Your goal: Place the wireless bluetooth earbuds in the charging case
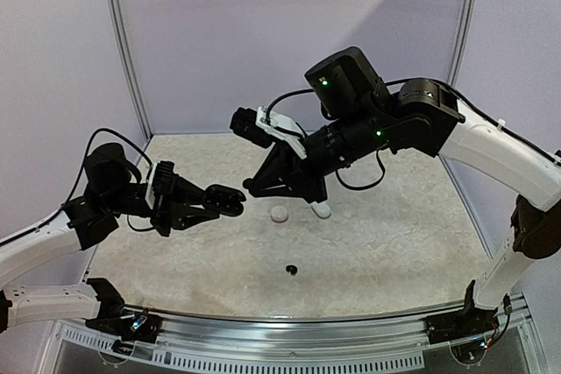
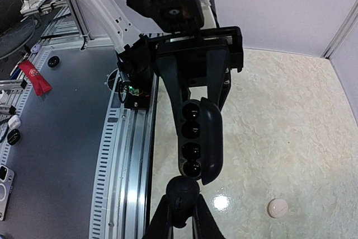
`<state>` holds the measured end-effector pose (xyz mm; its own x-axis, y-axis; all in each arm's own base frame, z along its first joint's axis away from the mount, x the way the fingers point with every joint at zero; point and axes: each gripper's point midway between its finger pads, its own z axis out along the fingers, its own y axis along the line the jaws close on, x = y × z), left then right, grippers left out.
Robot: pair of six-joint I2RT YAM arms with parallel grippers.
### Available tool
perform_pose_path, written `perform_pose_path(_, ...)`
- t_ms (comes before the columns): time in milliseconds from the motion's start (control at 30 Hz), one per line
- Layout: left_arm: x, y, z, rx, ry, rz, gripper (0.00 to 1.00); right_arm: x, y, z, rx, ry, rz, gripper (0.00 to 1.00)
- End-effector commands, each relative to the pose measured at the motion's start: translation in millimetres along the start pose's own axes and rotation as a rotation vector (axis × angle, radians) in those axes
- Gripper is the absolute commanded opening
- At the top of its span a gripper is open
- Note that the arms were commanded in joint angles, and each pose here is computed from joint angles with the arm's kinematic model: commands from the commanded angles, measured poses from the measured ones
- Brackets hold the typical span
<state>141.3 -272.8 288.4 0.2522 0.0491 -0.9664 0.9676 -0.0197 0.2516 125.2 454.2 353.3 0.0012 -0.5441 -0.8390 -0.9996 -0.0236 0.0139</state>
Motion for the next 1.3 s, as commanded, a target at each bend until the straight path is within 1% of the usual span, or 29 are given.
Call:
perform_pose_path(0, 0, -16, 6, 0.058, -0.018, -0.009, 0.0, -4, 14, -4, 0.028, 0.033, -0.076, 0.0)
perform_pose_path(167, 1, -25, 11, 0.082, -0.021, -0.001, 0.0, 4, 17, 6, 0.088, 0.118, -0.154, 0.0)
perform_pose_path(267, 2, -23, 13, 0.069, -0.017, -0.031, 0.0, 8, 20, 15, 0.095, 0.149, -0.192, 0.0)
perform_pose_path(600, 1, -23, 13, 0.067, -0.014, -0.122, 0.0, 16, 15, 32, 0.096, 0.196, -0.184, 0.03)
perform_pose_path(800, 2, -24, 13, 0.071, -0.006, -0.129, 0.0, 22, 5, 42, 0.131, 0.243, -0.194, 0.04)
perform_pose_path(933, 3, -22, 13, 0.059, -0.003, -0.136, 0.0, 29, 5, 45, 0.124, 0.273, -0.191, 0.05)
perform_pose_path(1267, 2, -22, 13, 0.059, -0.011, -0.135, 0.0, 31, -4, 48, 0.17, 0.287, -0.188, 0.08)
